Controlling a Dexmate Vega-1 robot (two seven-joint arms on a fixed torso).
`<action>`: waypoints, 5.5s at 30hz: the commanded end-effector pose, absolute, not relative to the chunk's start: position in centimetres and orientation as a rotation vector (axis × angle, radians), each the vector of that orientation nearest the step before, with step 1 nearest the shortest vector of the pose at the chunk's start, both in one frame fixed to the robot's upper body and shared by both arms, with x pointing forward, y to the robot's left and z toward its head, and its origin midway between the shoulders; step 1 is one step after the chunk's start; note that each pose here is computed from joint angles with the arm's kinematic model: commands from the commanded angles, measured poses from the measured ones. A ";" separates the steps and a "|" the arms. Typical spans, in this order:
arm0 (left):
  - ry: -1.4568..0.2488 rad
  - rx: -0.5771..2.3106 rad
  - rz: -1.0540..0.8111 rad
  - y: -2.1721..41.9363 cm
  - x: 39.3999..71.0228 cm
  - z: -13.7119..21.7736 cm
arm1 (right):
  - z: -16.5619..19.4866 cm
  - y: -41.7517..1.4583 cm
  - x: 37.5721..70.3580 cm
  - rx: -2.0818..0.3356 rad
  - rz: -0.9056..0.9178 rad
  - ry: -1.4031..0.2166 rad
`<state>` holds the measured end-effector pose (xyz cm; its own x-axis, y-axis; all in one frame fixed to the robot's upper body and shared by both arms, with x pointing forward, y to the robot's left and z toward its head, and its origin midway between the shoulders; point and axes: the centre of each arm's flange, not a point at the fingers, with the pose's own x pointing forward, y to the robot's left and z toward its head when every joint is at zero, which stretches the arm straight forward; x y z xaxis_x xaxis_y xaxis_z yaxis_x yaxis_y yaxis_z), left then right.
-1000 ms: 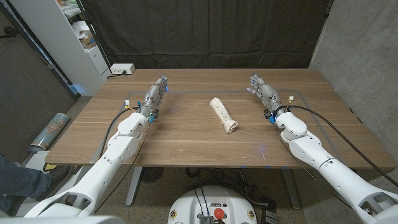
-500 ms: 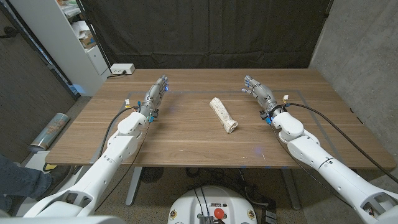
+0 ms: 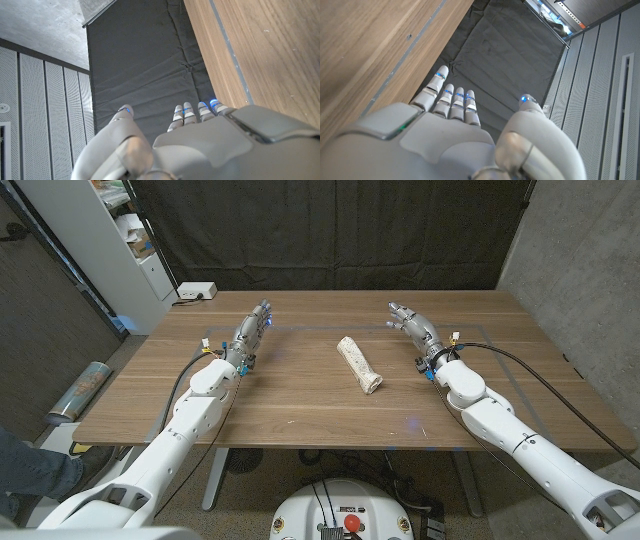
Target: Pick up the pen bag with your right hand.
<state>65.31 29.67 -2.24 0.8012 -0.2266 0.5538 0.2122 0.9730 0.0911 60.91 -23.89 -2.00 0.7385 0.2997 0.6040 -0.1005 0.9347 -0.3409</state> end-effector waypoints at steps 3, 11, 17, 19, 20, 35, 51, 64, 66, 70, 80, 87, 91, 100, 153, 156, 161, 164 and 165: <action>-0.592 0.030 -0.241 29.6 65.6 -2.2 | -2.2 -23.0 60.1 -0.392 0.186 -0.750; -0.596 0.031 -0.242 29.5 65.6 -1.9 | -2.2 -22.9 59.9 -0.416 0.176 -0.760; -0.594 0.034 -0.246 29.5 65.7 -1.9 | -2.0 -22.8 59.6 -0.452 0.167 -0.771; -0.594 0.036 -0.247 29.5 65.7 -1.9 | -2.0 -22.8 59.6 -0.461 0.166 -0.774; -0.595 0.043 -0.250 29.4 65.8 -1.9 | -1.9 -22.8 59.6 -0.467 0.165 -0.775; -0.589 0.043 -0.256 29.4 66.1 -1.9 | -1.5 -22.1 58.8 -0.577 0.149 -0.795; -0.593 0.055 -0.256 29.4 66.1 -1.4 | -1.0 -21.2 57.7 -0.738 0.093 -0.808; -0.590 0.055 -0.262 28.8 66.6 -1.0 | -1.4 -20.1 57.0 -0.874 0.018 -0.810; -0.591 0.054 -0.268 28.7 66.7 -1.0 | -1.4 -20.0 56.9 -0.893 0.009 -0.813; -0.596 0.054 -0.266 28.6 66.8 -0.9 | -1.4 -19.7 56.7 -0.920 0.000 -0.817; -0.598 0.052 -0.267 28.7 66.8 -1.0 | -1.7 -18.7 56.5 -0.960 -0.001 -0.818; -0.593 0.051 -0.268 28.8 66.7 -1.1 | -1.9 -17.8 56.2 -1.000 0.016 -0.828; -0.600 0.053 -0.267 28.8 66.6 -1.0 | -1.9 -17.2 56.0 -1.017 0.025 -0.837; -0.602 0.049 -0.270 28.8 66.4 -1.1 | -1.9 -16.5 55.7 -1.056 0.032 -0.848; -0.607 0.041 -0.269 28.7 65.9 -1.5 | -2.0 -12.9 55.5 -1.370 0.062 -0.732; -0.609 0.042 -0.267 28.8 65.9 -1.5 | -1.9 -12.7 55.4 -1.386 0.061 -0.712; -0.611 0.041 -0.268 28.9 65.8 -1.6 | -2.0 -12.2 55.3 -1.421 0.057 -0.683; -0.615 0.037 -0.268 28.9 65.7 -1.6 | -2.0 -12.0 55.3 -1.436 0.056 -0.675; -0.616 0.039 -0.264 28.9 65.6 -1.6 | -2.1 -12.0 55.4 -1.440 0.056 -0.673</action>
<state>65.88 28.77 -1.53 0.7880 -0.2605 0.5578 0.2363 0.9646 0.1168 55.47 -12.75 -1.98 0.7897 0.4430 0.4245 0.3638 0.2189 -0.9054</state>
